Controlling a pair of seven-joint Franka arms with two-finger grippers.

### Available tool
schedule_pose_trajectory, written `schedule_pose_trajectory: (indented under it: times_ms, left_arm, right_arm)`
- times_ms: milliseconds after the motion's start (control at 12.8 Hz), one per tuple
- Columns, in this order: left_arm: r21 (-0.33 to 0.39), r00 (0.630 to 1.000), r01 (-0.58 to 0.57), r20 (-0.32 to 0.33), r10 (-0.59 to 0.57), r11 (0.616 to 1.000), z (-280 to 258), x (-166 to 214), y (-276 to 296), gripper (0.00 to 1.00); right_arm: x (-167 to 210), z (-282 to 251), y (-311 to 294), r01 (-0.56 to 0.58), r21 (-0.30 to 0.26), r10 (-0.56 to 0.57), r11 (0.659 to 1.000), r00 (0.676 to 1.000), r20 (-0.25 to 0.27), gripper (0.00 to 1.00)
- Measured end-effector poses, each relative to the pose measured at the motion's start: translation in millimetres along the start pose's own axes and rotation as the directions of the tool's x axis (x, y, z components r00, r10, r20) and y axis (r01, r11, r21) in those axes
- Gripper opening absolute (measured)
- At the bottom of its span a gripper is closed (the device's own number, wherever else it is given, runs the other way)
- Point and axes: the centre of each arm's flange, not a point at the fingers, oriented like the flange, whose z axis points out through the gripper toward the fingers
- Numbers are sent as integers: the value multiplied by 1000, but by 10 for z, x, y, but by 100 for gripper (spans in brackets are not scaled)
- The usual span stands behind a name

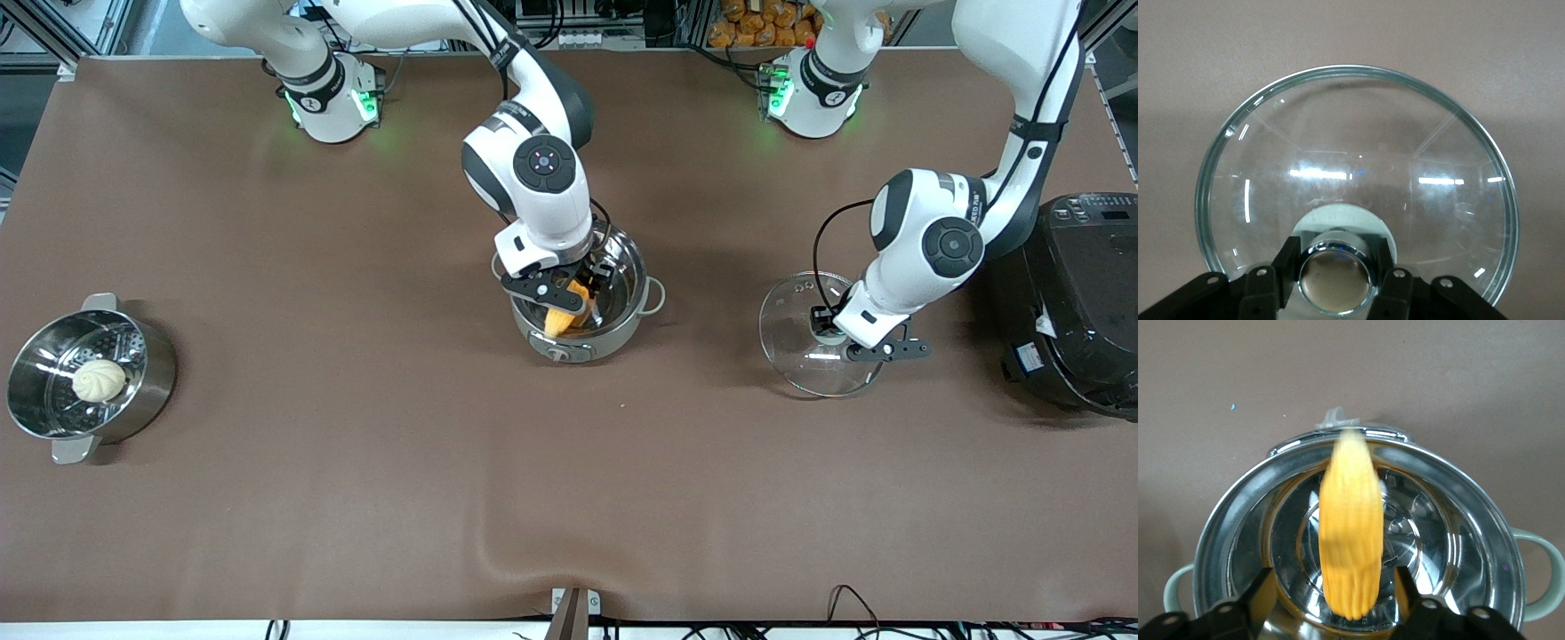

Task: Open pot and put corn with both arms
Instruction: 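Release the corn into the pot with the right gripper and withdraw, then open the left gripper off the lid while both grippers retract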

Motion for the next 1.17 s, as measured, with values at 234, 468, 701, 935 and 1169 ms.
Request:
schedule_pose_trajectory:
  times_ms: [234,468,701,935,1169]
  left_arm:
    - [0,1000,0,18,0,1000,94,-14,-1,50]
    - [2,999,-1,44,1,1000,237,-33,-5,50]
    - [8,1000,-10,8,10,1000,139,58,-20,67]
    - [5,996,-4,-90,5,1000,-417,313,-25,99]
    - [27,994,-1,-111,4,1000,-1258,530,-2,100]
  right_arm:
    - [236,-246,181,-37,-56,38,998,999,12,100]
    - [1031,-901,745,-98,-39,98,994,995,0,100]
    - [2030,-1502,1848,14,-47,-13,999,999,33,100]
    - [2511,-1895,2769,146,-23,-145,989,989,41,100]
    - [2568,-2304,3503,231,-19,-229,973,971,66,100]
